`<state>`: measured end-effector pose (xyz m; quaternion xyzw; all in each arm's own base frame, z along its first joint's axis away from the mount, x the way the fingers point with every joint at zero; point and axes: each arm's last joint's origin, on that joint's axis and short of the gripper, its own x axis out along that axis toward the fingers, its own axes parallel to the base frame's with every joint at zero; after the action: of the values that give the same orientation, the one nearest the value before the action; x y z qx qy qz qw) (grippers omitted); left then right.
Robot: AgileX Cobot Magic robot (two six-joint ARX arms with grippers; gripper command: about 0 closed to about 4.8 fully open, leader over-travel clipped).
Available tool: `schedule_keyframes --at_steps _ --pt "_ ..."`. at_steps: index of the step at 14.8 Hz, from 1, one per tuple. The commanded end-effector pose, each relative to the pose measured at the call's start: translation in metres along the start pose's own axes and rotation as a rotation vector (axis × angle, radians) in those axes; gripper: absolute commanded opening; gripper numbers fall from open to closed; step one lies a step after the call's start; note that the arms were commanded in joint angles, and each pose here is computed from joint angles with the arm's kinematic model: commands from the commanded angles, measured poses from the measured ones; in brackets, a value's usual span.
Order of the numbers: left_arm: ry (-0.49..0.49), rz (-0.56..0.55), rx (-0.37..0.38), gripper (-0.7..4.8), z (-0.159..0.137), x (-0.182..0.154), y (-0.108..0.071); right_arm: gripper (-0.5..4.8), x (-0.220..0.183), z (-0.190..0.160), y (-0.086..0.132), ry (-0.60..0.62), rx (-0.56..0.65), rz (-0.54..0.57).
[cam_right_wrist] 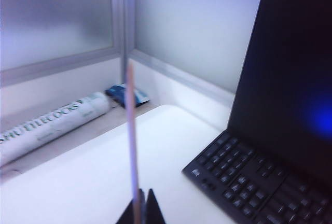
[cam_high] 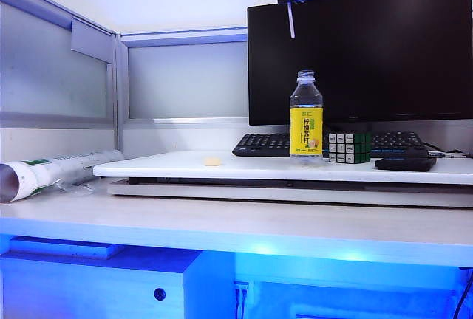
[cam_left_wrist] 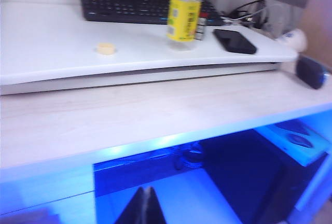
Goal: Grab a stick from the table and stick it in a plastic bottle.
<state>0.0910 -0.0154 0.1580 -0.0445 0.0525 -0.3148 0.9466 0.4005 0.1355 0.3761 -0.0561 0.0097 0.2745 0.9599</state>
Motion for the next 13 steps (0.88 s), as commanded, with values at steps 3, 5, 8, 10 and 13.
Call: schedule_keyframes --at_steps 3,5,8,10,13 --pt "-0.061 0.030 0.047 -0.05 0.007 0.000 0.000 -0.09 0.017 -0.022 -0.020 -0.024 -0.023 -0.063" --pt "-0.092 0.024 0.072 -0.05 0.011 -0.001 0.000 -0.09 0.020 -0.026 -0.025 -0.031 -0.024 -0.081" --pt "-0.153 0.020 0.118 -0.05 0.018 -0.001 -0.001 -0.09 0.020 -0.030 -0.033 -0.035 -0.026 -0.099" --pt "-0.209 0.016 0.161 -0.05 0.024 -0.003 -0.003 -0.09 0.019 -0.031 -0.036 -0.038 -0.026 -0.107" --pt "-0.280 0.005 0.214 -0.05 0.032 -0.004 -0.005 -0.09 0.018 -0.031 -0.041 -0.039 -0.026 -0.118"
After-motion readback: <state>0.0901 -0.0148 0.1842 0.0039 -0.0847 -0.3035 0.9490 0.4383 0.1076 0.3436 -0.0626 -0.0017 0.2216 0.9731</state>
